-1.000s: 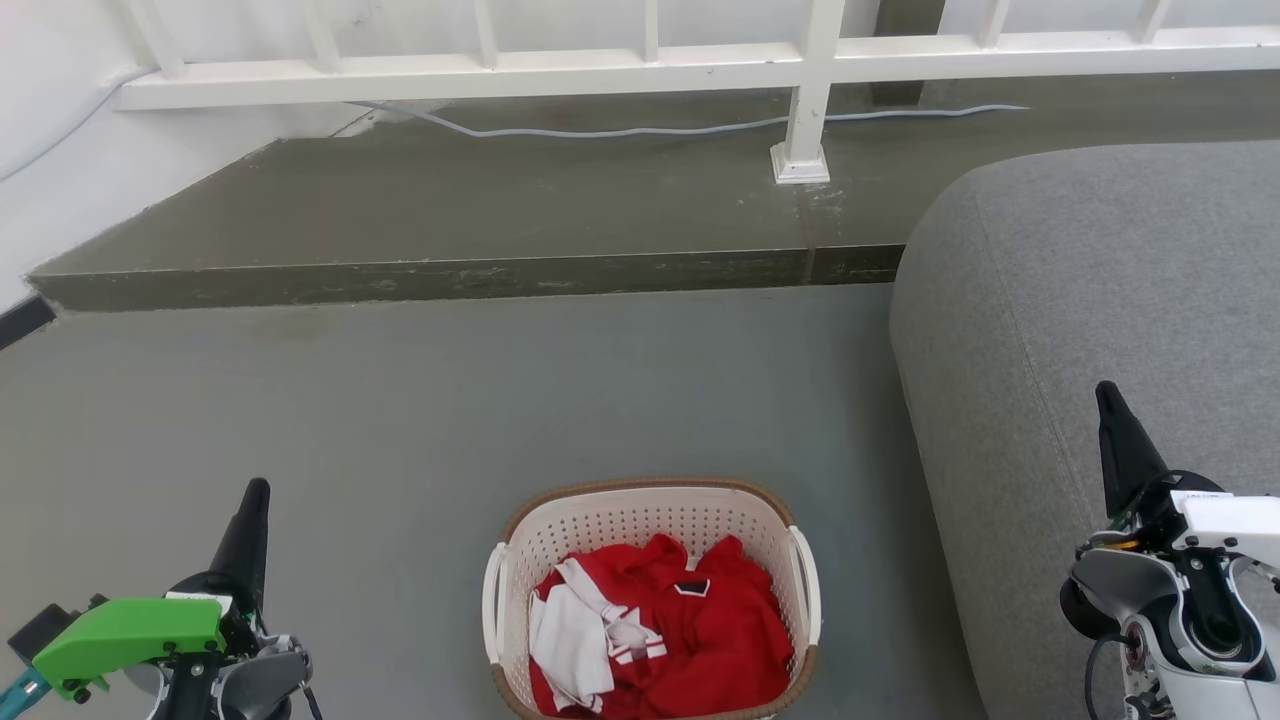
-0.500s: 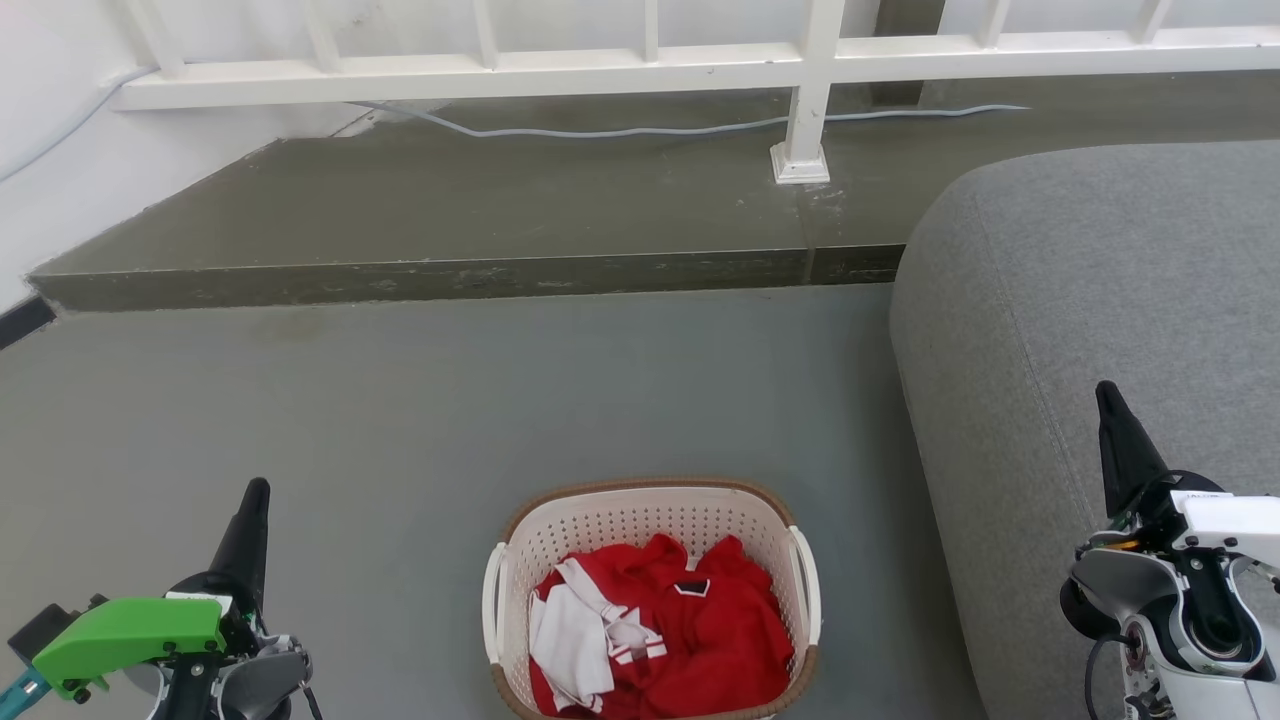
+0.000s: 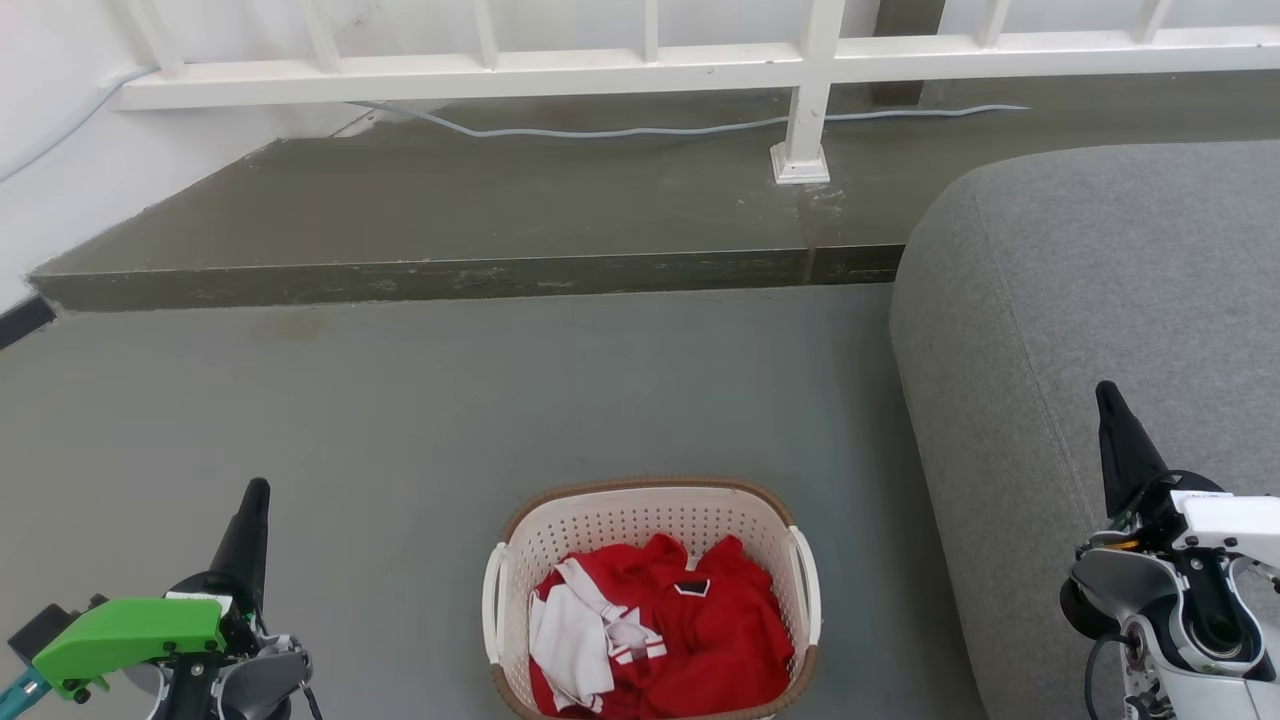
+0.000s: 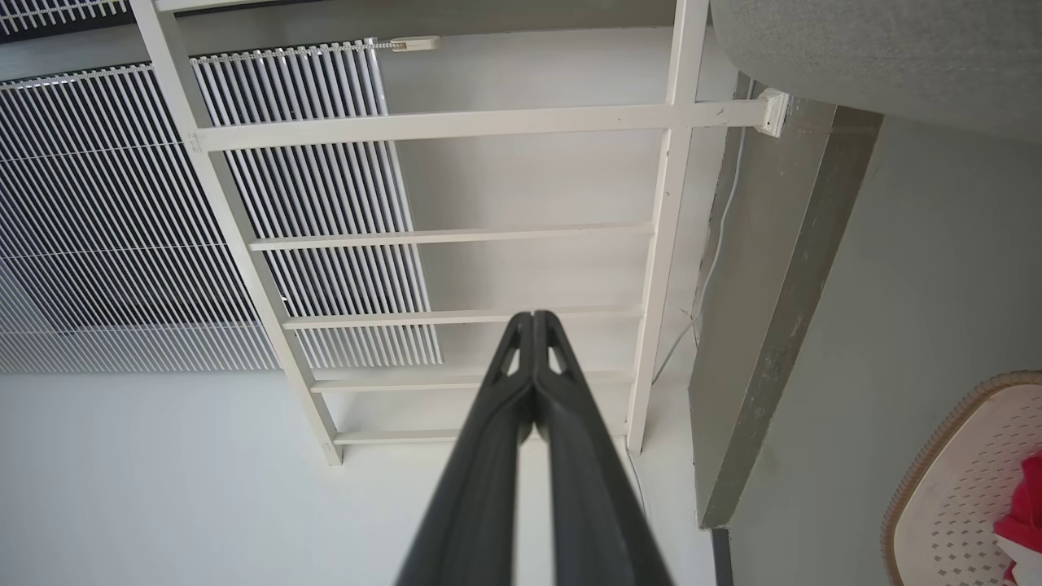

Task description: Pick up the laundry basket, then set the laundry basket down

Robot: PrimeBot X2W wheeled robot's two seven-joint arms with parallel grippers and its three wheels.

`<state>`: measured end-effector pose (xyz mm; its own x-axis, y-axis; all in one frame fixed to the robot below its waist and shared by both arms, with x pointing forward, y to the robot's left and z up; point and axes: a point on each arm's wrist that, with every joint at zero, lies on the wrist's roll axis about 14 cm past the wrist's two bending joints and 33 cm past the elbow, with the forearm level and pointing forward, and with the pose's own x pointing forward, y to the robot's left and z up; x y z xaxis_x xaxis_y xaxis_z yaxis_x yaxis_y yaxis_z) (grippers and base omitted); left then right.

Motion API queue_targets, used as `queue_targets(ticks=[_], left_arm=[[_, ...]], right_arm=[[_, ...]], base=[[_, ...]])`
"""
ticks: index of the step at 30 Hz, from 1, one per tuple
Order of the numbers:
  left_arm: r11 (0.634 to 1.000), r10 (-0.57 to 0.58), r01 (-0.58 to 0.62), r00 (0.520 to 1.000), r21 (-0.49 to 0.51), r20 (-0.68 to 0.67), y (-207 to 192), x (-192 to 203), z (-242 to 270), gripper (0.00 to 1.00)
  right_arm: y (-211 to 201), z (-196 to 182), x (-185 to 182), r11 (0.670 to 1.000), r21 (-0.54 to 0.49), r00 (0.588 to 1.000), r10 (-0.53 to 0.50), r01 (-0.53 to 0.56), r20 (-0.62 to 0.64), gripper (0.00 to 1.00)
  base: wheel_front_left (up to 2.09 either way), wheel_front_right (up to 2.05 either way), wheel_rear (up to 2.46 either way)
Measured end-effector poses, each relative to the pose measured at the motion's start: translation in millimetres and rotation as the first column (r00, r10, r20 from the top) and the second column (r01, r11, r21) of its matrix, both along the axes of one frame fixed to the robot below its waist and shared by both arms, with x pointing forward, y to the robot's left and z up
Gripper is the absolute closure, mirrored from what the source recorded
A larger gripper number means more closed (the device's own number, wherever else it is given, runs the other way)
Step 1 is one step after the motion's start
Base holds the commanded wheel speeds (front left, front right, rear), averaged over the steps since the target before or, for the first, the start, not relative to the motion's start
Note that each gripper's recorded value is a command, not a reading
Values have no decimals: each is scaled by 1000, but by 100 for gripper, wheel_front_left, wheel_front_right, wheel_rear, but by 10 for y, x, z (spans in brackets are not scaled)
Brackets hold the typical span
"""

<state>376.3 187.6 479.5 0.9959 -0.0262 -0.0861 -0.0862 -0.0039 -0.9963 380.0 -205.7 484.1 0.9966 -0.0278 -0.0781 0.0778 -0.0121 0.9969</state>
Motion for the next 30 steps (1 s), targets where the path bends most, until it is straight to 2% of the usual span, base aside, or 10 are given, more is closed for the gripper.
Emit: queue_targets(ticks=[14, 15, 16, 17, 20, 30], left_arm=[[1000, 0, 0, 1000, -1, -3, -2, -3, -9, 100], [1000, 0, 0, 1000, -2, -13, -8, -15, -43, 0], [1000, 0, 0, 999, -7, -32, -19, -43, -103, 100], [1000, -1, 0, 999, -14, -51, -36, -72, -167, 0], [1000, -4, 2, 997, -24, -81, -74, -132, -264, 0], [1000, 10, -10, 998, -8, -68, -84, -114, -222, 0]], right_arm=[[2, -8, -2, 1000, 1, 1000, 0, 0, -3, 100], [7, -43, -13, 1000, 4, 1000, 0, 0, -15, 0], [21, -104, -40, 1000, 10, 999, 0, 0, -33, 100], [37, -174, -73, 1000, 17, 999, 0, 1, -53, 0], [67, -300, -152, 1000, 28, 996, 1, 1, -91, 0], [98, -258, -133, 1000, 22, 997, 3, -1, -78, 0]], base=[[0, 0, 0], [0, 0, 0], [0, 0, 0], [0, 0, 0], [0, 0, 0], [0, 0, 0]])
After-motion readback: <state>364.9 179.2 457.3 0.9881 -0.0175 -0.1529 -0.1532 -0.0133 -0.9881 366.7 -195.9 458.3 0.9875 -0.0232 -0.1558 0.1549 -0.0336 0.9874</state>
